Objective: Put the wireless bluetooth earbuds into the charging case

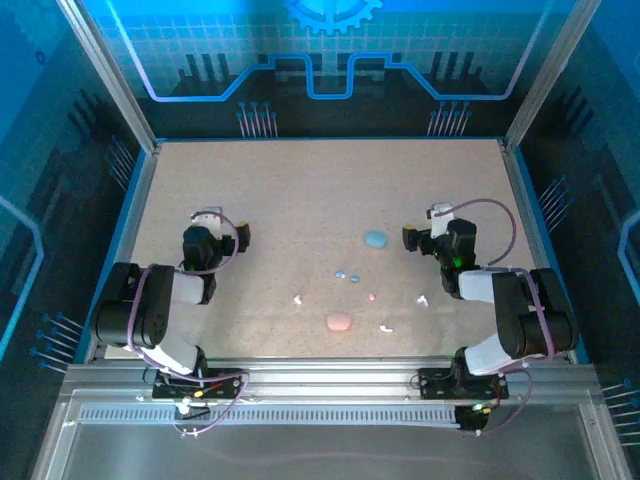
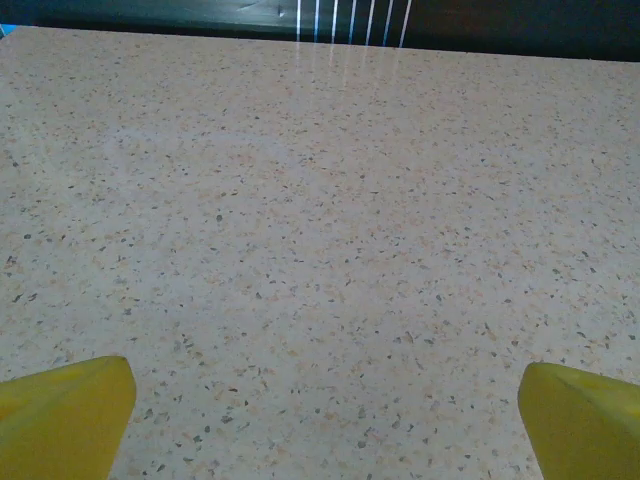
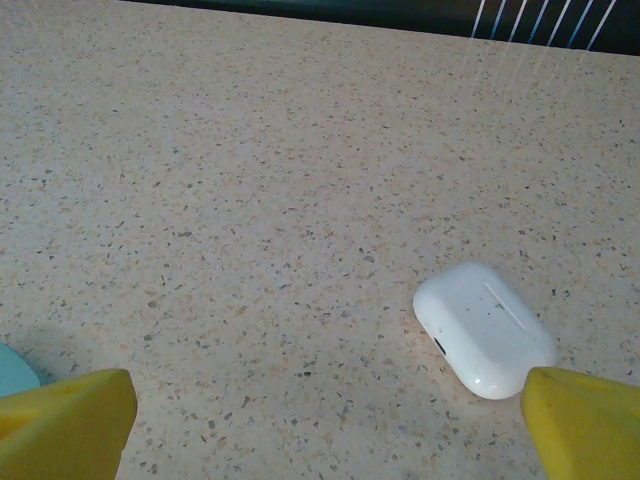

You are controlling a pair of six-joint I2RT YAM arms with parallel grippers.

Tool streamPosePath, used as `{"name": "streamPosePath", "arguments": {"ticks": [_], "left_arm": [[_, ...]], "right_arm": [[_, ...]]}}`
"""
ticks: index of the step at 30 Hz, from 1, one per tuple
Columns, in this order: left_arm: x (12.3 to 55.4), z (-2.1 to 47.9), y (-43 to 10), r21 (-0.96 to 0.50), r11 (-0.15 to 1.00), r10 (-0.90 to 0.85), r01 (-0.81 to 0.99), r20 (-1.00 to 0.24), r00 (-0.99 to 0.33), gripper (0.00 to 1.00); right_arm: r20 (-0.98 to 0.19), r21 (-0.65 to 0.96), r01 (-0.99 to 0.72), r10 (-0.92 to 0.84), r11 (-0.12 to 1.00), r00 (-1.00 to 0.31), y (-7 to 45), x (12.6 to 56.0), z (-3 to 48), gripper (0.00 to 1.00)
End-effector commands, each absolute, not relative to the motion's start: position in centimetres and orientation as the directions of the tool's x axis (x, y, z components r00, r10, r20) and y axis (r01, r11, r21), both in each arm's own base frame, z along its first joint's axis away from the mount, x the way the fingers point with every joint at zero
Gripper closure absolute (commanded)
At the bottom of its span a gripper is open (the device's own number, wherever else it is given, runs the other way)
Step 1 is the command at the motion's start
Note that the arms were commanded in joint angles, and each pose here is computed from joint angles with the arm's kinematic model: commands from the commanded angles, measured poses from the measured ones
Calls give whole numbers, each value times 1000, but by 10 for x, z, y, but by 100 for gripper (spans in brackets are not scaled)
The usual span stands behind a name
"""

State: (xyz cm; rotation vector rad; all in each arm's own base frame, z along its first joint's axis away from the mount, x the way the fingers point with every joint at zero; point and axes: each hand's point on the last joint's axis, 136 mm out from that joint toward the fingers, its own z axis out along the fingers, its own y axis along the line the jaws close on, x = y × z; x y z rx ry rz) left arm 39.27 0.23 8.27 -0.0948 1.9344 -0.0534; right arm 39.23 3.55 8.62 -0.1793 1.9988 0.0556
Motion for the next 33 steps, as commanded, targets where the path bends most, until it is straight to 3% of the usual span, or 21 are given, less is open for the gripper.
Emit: {"name": "streamPosePath", "arguments": {"ticks": [1,33], "left_arm": [[398,95,-2,-86,996,-86,-14,-942,-325,1],[399,96,-2,-88,996,-88,-16,-942,-324,1]], "right_arm": [[-918,-47,-142,-99,989,-385,32,398,94,0],[-918,-31,-150,-87,988,-387,31,398,94,0]]}}
